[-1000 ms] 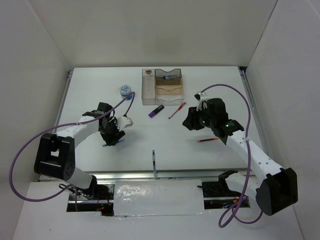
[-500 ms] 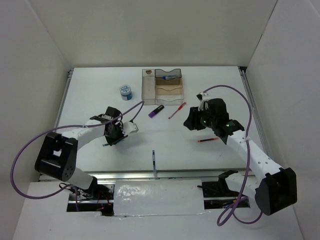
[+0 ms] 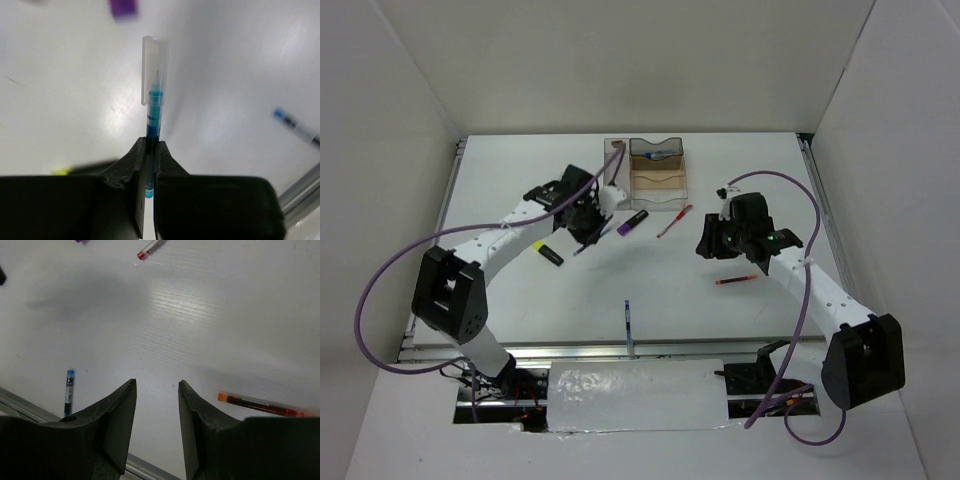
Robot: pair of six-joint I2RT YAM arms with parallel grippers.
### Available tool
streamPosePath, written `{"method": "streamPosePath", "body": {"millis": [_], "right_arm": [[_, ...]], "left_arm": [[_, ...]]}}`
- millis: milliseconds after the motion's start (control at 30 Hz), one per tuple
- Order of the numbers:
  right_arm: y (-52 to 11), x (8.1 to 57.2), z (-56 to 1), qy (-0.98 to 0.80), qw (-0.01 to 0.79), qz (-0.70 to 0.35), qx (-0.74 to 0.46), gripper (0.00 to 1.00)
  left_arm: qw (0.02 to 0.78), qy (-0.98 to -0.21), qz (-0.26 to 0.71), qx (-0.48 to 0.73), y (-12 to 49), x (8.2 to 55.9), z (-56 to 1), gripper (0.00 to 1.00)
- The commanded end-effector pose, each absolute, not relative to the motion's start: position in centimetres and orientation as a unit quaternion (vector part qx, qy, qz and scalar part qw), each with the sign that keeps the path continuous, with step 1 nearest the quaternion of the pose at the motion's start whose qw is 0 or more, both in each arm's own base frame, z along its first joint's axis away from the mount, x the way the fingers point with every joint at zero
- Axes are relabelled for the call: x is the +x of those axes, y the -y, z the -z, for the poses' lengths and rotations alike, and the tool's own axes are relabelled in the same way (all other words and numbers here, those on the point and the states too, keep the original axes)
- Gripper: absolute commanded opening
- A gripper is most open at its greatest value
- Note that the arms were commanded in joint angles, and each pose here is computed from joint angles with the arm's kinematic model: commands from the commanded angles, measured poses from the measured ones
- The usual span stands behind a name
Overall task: Sort the stationery into containers
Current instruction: Grab a piece of stationery with the left arm, then place the stationery into the container
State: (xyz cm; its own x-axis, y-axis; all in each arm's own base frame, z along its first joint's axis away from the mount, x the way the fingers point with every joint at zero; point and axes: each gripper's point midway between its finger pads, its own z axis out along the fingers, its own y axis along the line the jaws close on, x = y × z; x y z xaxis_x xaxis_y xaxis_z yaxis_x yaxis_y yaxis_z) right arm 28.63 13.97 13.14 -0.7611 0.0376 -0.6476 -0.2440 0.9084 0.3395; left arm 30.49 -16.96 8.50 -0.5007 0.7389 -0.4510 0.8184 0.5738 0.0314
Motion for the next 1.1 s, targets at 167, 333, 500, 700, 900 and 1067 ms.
{"method": "streamPosePath", "body": {"millis": [167, 333, 500, 700, 900, 1067], "right_arm": [[-12.5, 30.3, -13.5, -0.923, 0.337, -0.183, -0.020, 0.50], [-11.6, 30.6, -13.8, -0.920, 0.350, -0.179, -0.008, 0.51], [-10.8, 30.5, -13.9, -0.922, 0.342, -0.180, 0.006, 0.51], [-10.5, 30.5, -14.2, -0.920, 0.347, -0.184, 0.017, 0.51], [-10.7, 30.7, -13.8, -0.920, 0.340, -0.195, 0.029, 0.52], [-11.0, 31.4, -13.9, -0.915, 0.344, -0.206, 0.042, 0.52]], "left_arm": [[0.370, -0.892, 0.158, 0.205, 24.0, 42.7, -21.3, 0.00], [0.429, -0.874, 0.182, 0.136, 24.8, 50.2, -24.2, 0.00], [0.472, -0.849, 0.222, 0.088, 24.5, 55.1, -24.9, 0.00], [0.483, -0.847, 0.209, 0.071, 24.1, 58.4, -21.9, 0.00], [0.455, -0.866, 0.199, 0.067, 24.1, 58.8, -18.2, 0.03], [0.440, -0.874, 0.199, 0.059, 24.0, 58.5, -16.4, 0.12]]}}
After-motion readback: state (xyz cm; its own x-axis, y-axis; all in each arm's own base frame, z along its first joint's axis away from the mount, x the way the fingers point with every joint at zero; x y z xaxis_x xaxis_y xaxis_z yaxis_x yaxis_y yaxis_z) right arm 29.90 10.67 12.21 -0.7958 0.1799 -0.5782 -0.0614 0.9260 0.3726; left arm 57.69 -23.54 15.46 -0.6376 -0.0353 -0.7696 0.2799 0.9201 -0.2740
